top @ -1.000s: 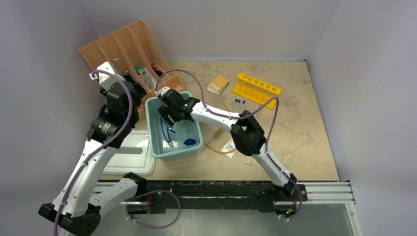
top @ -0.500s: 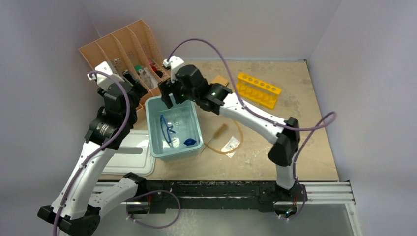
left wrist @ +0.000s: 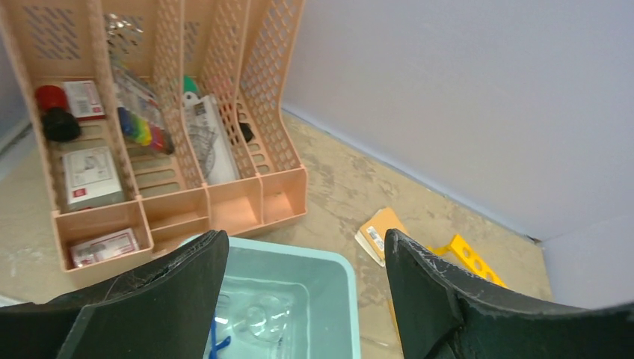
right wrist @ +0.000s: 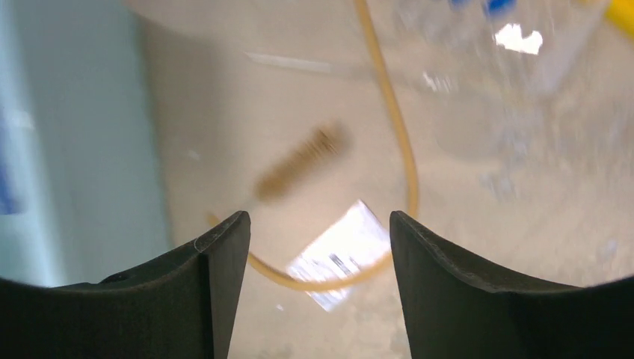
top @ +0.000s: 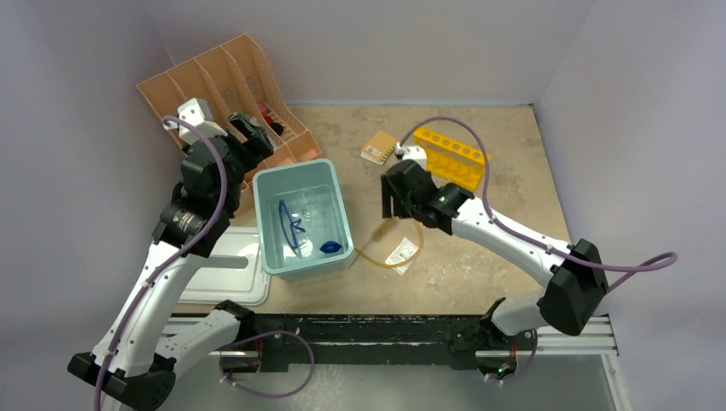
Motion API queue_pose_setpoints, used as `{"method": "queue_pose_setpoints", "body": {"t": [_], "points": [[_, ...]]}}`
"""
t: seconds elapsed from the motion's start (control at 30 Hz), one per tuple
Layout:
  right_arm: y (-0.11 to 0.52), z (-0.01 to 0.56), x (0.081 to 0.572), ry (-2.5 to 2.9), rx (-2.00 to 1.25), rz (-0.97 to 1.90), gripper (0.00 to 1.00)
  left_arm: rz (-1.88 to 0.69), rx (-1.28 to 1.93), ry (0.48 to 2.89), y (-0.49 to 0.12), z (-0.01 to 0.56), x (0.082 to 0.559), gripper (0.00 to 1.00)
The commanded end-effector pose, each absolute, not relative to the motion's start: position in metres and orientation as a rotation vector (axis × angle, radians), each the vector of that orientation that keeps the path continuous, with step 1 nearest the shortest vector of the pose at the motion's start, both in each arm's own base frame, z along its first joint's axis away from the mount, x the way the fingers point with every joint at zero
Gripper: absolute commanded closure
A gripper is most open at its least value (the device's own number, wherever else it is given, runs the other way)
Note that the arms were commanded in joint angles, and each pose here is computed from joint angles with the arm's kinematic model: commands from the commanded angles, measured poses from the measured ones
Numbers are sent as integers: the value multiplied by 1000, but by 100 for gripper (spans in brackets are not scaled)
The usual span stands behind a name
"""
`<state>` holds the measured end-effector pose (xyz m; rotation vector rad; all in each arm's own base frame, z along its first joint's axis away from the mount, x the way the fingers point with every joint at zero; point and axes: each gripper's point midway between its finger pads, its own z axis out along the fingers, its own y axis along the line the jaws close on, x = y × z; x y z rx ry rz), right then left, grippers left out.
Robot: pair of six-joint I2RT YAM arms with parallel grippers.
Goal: Organize the chemistry lab equipment
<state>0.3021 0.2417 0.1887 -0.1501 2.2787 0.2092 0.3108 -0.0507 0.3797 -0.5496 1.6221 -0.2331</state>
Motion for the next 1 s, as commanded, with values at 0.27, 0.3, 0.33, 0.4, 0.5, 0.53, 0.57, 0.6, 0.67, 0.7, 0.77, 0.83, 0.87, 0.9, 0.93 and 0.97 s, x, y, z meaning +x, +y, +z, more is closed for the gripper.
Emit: {"method": "queue_pose_setpoints", "body": {"t": [0.27, 0.3, 0.33, 0.4, 0.5, 0.53, 0.57, 0.6, 0.67, 0.7, 0.77, 0.83, 0.87, 0.9, 0.93, 0.97], "points": [[170, 76, 270, 2454, 226, 17, 50, -418, -540, 1637, -88, 386, 340, 28], [171, 72, 272, 2457, 236, 27, 52, -423, -545, 1645, -90, 384, 341, 28], [171, 69, 273, 2459, 242, 34, 53, -426, -549, 1653, -91, 383, 342, 28], [174, 61, 277, 2461, 239, 42, 55, -421, -551, 1669, -92, 379, 344, 29], [176, 53, 282, 2473, 240, 27, 61, -418, -560, 1692, -93, 375, 343, 29], [175, 50, 283, 2478, 242, 10, 64, -417, -560, 1696, -93, 374, 343, 29], [173, 48, 284, 2481, 249, -8, 65, -416, -562, 1703, -93, 372, 343, 29], [170, 46, 284, 2480, 254, -31, 66, -418, -564, 1704, -93, 372, 342, 29], [164, 43, 284, 2476, 273, -79, 67, -417, -567, 1710, -93, 370, 343, 30], [161, 42, 284, 2477, 273, -100, 67, -416, -569, 1712, -94, 369, 343, 30], [157, 41, 283, 2474, 280, -129, 65, -418, -572, 1717, -94, 367, 344, 30], [154, 37, 280, 2482, 282, -141, 63, -419, -571, 1721, -95, 366, 345, 30], [153, 34, 279, 2489, 286, -144, 63, -421, -571, 1722, -96, 366, 345, 30], [153, 31, 278, 2498, 288, -147, 63, -422, -571, 1725, -97, 365, 346, 30], [153, 29, 277, 2506, 291, -146, 63, -424, -571, 1725, -97, 365, 346, 30], [153, 26, 276, 2514, 292, -145, 63, -425, -571, 1726, -98, 364, 347, 30]]}}
